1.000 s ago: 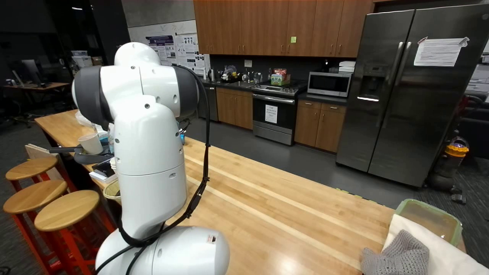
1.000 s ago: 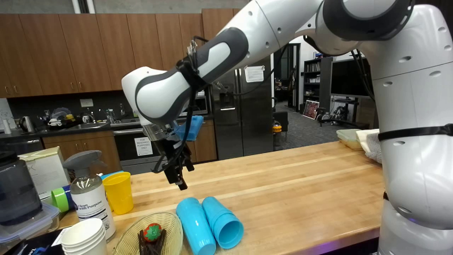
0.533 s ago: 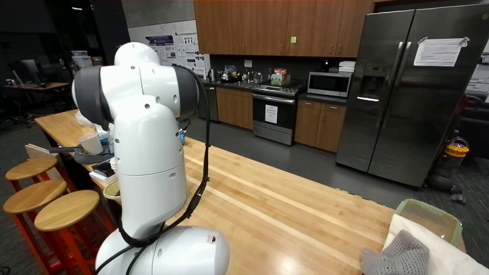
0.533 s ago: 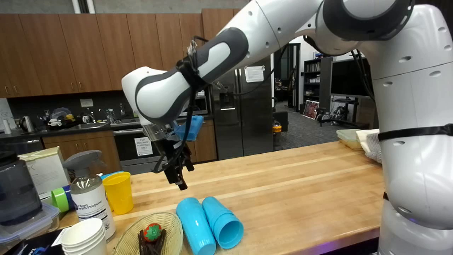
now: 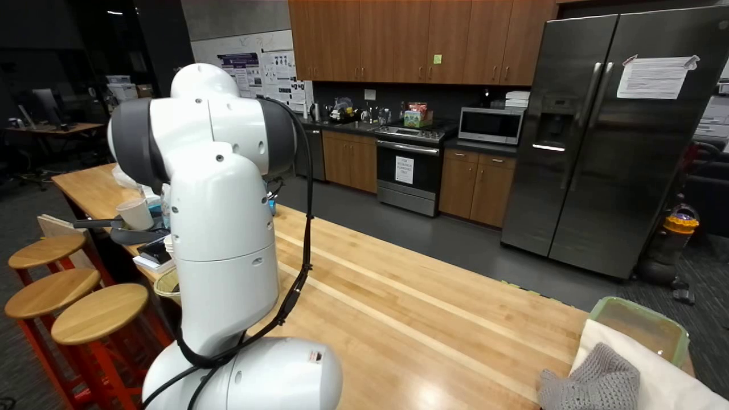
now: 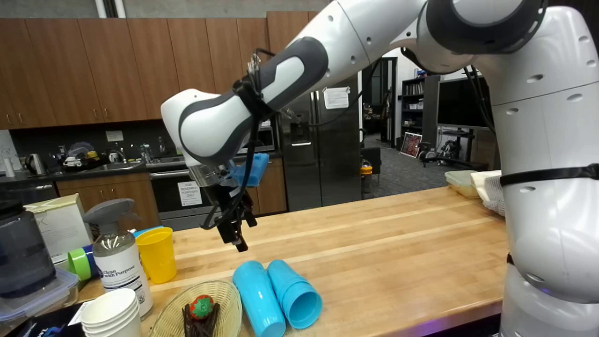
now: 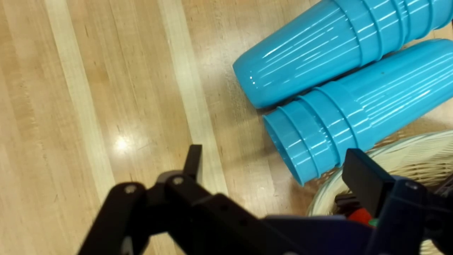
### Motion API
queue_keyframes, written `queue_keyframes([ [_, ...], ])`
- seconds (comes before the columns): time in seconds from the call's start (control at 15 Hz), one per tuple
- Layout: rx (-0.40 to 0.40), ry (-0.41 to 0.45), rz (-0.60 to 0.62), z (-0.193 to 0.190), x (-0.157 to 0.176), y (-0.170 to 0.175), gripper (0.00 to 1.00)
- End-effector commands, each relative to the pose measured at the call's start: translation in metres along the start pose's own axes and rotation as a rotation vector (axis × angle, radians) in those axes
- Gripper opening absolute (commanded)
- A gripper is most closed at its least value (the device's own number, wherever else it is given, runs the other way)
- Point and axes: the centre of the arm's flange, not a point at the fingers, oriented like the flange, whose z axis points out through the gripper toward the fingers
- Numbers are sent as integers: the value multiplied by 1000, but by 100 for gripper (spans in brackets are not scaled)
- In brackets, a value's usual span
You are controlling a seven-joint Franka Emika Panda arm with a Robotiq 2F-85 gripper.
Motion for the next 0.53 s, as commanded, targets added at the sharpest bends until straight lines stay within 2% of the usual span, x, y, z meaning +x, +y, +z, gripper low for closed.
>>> queue_keyframes([
  [0.0,-8,9,1,0,3,2,100],
  [0.27,-14,36,0,4,8,4,100],
  [0.47,29,36,-55,16,22,4,100],
])
